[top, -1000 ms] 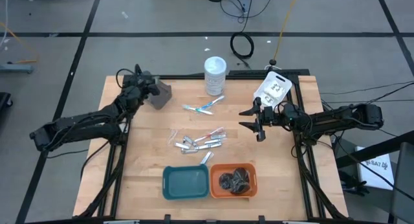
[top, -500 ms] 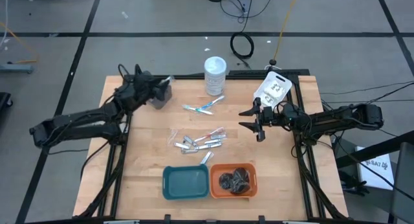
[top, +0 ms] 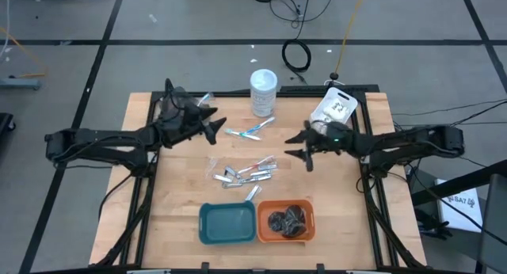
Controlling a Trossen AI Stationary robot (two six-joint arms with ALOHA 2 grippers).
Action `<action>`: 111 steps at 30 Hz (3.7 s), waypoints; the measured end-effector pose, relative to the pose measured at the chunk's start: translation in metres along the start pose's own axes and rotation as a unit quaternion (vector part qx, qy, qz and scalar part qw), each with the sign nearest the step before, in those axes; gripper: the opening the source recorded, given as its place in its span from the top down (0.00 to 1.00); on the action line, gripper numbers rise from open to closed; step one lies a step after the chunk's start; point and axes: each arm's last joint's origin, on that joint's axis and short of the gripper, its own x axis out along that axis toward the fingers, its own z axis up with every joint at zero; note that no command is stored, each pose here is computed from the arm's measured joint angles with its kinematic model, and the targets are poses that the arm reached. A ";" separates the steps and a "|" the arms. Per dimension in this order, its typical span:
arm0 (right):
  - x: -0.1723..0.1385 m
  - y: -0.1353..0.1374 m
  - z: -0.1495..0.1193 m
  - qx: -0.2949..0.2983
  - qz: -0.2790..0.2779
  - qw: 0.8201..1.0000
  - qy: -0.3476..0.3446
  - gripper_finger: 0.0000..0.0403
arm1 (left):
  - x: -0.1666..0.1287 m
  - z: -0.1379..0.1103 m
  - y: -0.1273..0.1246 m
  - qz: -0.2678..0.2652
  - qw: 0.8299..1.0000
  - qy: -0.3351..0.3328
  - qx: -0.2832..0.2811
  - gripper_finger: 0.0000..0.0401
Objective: Pick & Place Travel size toiletries
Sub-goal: Put the orange toothbrush into the black bin
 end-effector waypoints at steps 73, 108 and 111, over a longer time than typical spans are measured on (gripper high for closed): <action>-0.020 -0.004 0.000 -0.021 -0.109 0.970 -0.218 0.91 | 0.014 -0.015 -0.040 -0.138 0.987 -0.049 0.060 0.27; -0.019 0.000 0.000 -0.034 -0.047 0.974 -0.218 0.92 | 0.118 0.001 -0.117 -0.207 0.960 -0.129 0.135 0.28; -0.019 0.000 0.000 -0.034 -0.047 0.974 -0.217 0.92 | 0.118 0.000 -0.117 -0.207 0.961 -0.128 0.134 0.32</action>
